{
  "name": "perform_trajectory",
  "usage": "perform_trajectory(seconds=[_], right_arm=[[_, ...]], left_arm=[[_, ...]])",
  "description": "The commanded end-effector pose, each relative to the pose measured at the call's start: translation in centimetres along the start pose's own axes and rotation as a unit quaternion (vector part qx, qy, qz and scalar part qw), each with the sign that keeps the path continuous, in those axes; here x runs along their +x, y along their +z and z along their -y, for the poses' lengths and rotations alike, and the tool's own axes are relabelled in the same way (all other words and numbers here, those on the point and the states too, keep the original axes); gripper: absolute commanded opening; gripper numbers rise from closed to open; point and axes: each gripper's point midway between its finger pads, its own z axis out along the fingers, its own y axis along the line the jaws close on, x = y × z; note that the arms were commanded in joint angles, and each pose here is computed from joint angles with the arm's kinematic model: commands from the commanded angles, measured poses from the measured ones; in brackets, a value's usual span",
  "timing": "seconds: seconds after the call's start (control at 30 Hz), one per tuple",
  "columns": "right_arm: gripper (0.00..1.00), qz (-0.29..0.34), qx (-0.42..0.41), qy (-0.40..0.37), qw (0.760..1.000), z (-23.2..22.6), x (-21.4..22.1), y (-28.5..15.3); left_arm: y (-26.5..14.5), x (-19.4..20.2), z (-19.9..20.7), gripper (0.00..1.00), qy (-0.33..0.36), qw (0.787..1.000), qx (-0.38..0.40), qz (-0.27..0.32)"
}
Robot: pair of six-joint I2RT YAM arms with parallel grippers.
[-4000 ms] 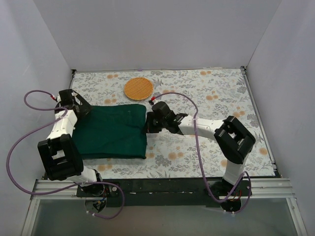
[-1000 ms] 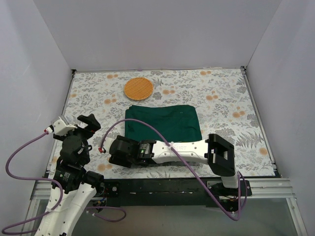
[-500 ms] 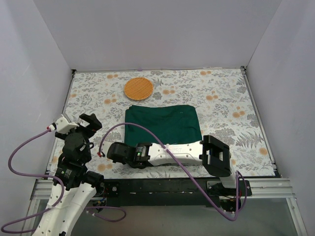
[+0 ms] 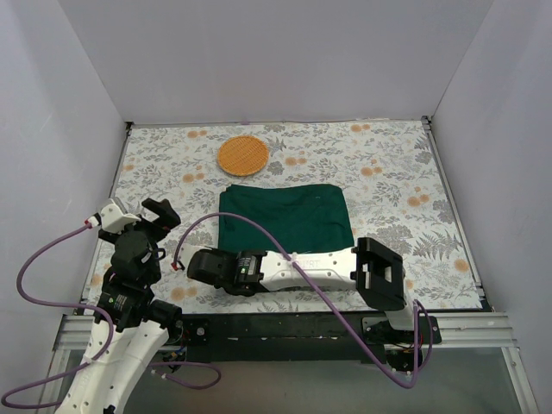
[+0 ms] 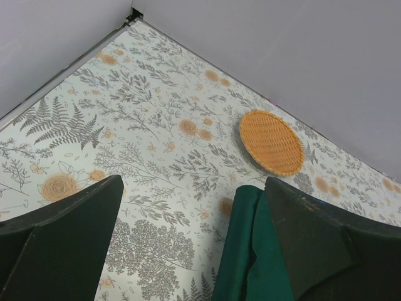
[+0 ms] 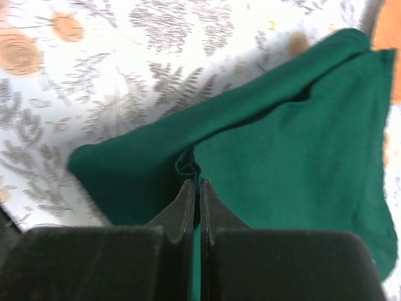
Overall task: Open and lay out the surgical kit
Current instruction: Open the surgical kit at the center of the board.
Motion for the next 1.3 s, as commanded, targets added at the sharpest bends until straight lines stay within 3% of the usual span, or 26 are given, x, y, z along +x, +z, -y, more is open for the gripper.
perform_trajectory(seconds=[0.0, 0.13, 0.33, 0.37, 0.53, 0.57, 0.63, 0.67, 0.7, 0.87, 0.97, 1.13, 1.27], right_arm=[[0.01, 0.017, 0.102, 0.039, 0.994, 7.1, -1.4, -2.7], [0.01, -0.032, 0.173, 0.038, 0.984, 11.7, 2.7, -2.7], [0.01, -0.104, 0.309, 0.09, 0.941, 22.1, 10.7, -5.4], [0.01, -0.143, 0.334, 0.084, 0.928, 24.0, 14.1, -5.9], [0.01, -0.198, 0.46, 0.139, 0.854, 32.4, 23.2, -12.6], [0.01, -0.209, 0.495, 0.172, 0.825, 34.8, 26.1, -14.3], [0.01, -0.221, 0.52, 0.192, 0.802, 36.1, 29.6, -16.5], [0.01, -0.244, 0.543, 0.209, 0.776, 37.5, 32.7, -18.4], [0.01, -0.232, 0.569, 0.224, 0.756, 38.1, 34.0, -19.3], [0.01, -0.298, 0.634, 0.244, 0.671, 40.2, 41.9, -24.5], [0.01, -0.33, 0.645, 0.273, 0.633, 39.7, 45.9, -25.4], [0.01, -0.415, 0.612, 0.318, 0.594, 36.2, 51.9, -25.3], [0.01, -0.428, 0.605, 0.356, 0.57, 34.2, 54.5, -25.6]], left_arm=[[0.2, 0.2, 0.3, 0.98, 0.008, 1.0, 0.005, -0.005], [0.3, 0.6, 0.5, 0.98, 0.011, 1.0, 0.009, -0.015], [0.2, 0.7, 0.7, 0.98, 0.009, 1.0, 0.014, -0.018], [0.1, 0.6, 0.8, 0.98, 0.01, 1.0, 0.016, -0.018], [-0.1, 0.5, 1.0, 0.98, 0.007, 0.999, 0.028, -0.016], [-0.1, 0.5, 1.0, 0.98, 0.005, 0.999, 0.03, -0.014], [-0.4, 0.2, 1.1, 0.98, 0.001, 0.999, 0.036, -0.008], [-0.5, 0.0, 1.0, 0.98, -0.002, 0.999, 0.036, -0.005], [-0.6, -0.1, 1.1, 0.98, -0.004, 0.999, 0.038, -0.003], [-1.2, -0.7, 1.2, 0.98, -0.013, 0.999, 0.052, 0.009], [-1.5, -0.9, 1.2, 0.98, -0.017, 0.998, 0.056, 0.013], [-1.9, -1.2, 1.3, 0.98, -0.023, 0.997, 0.066, 0.019], [-2.1, -1.2, 1.5, 0.98, -0.026, 0.997, 0.074, 0.02]])
